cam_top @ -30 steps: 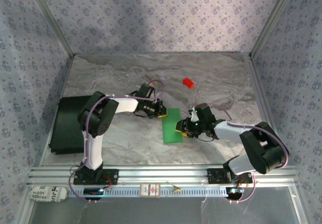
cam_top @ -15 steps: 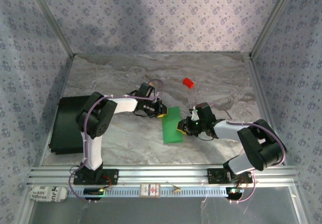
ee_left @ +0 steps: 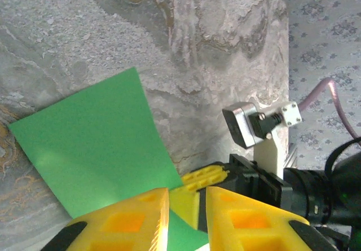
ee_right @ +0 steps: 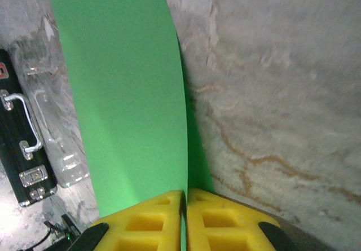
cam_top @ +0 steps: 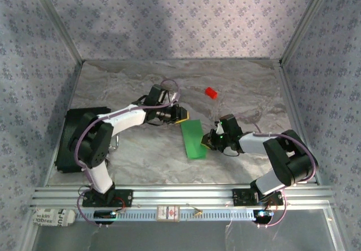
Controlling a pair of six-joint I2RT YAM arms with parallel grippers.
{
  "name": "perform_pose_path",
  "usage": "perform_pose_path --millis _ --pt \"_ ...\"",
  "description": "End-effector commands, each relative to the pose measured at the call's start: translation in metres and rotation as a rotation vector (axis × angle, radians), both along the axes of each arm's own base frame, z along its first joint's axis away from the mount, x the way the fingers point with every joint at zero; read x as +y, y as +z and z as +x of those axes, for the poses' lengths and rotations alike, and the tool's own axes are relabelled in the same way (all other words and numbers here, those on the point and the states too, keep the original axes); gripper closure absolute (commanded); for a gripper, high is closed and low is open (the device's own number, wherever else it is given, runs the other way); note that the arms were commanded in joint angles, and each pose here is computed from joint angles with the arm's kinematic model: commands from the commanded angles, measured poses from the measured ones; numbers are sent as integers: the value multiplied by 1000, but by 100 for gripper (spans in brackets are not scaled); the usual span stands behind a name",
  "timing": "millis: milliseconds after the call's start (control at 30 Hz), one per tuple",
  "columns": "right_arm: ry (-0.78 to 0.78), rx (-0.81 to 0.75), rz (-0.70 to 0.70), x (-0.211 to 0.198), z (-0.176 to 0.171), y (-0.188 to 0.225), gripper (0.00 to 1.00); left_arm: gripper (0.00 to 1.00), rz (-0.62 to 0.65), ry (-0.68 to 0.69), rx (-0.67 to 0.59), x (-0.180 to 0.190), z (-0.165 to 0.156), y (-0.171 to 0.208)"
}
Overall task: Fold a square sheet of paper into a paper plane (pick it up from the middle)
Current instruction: Fold the triangle a second time at the center of the table.
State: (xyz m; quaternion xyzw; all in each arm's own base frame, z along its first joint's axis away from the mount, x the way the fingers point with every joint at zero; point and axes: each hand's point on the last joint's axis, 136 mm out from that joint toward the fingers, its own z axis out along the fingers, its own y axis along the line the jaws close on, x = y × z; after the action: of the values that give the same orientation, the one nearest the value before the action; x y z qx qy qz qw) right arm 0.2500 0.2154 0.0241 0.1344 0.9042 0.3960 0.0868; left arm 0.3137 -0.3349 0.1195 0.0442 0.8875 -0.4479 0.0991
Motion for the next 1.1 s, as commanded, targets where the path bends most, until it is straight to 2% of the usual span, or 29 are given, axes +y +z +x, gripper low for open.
perform_pose_path --millis 0,267,567,800,1067 --pt "-24 -19 -9 -3 13 4 89 76 13 5 -10 6 -5 6" --pt "-15 -38 21 2 17 11 89 75 49 33 24 14 -9 -6" --pt "10 -26 29 9 8 9 87 54 110 102 178 31 -40 -52" --pt "19 -19 30 11 5 8 85 54 108 103 240 25 -53 -71" --pt "15 -12 29 9 3 6 85 60 91 98 285 12 -56 -86"
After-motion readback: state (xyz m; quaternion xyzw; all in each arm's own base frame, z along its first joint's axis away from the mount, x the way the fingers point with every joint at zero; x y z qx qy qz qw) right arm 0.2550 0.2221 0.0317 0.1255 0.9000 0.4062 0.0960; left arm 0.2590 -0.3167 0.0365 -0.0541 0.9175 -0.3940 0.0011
